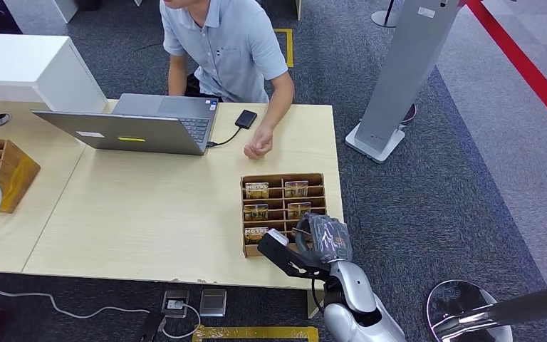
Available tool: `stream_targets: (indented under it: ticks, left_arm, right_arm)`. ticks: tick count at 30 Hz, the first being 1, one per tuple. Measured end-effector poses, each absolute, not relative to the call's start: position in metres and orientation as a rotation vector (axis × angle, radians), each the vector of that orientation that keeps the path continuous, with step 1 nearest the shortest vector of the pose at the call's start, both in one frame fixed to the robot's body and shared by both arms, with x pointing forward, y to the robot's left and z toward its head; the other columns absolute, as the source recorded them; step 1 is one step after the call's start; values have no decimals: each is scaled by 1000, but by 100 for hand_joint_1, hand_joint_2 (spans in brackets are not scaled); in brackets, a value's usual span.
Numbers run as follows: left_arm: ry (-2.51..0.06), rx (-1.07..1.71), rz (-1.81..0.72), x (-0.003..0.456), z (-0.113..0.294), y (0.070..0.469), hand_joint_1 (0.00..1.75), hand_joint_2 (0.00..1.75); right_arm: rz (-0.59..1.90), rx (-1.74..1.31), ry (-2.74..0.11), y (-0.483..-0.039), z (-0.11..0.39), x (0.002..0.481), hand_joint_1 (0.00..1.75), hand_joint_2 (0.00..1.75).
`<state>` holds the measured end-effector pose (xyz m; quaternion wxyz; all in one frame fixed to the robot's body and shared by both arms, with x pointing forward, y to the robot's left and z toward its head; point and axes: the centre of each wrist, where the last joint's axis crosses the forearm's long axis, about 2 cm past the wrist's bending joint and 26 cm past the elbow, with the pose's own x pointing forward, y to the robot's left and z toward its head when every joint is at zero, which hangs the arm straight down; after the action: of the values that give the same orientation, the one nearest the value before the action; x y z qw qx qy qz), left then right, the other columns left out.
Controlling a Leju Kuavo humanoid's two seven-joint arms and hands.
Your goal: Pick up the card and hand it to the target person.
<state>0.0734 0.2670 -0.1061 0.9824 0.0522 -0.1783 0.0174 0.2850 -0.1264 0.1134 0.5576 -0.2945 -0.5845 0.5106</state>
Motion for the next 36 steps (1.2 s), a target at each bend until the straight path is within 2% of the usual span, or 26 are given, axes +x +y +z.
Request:
stream_targets:
  ticks: [10, 26, 31, 36]
  left_arm:
    - [-359, 107, 49, 73, -106, 267, 0, 175]
    - [-372, 94, 50, 73, -106, 267, 0, 175]
    - [-380, 80, 26, 73, -106, 266, 0, 175]
    - [-382, 62, -12, 79, -105, 266, 0, 175]
  right_arm:
    - [1182, -716, -1460, -126, 123, 283, 175, 175]
    - [1019, -725, -1847, -129, 210, 283, 175, 175]
    - [992, -642, -1897, -128, 232, 300, 175, 175]
    - [987, -540, -1865, -124, 252, 345, 175, 175]
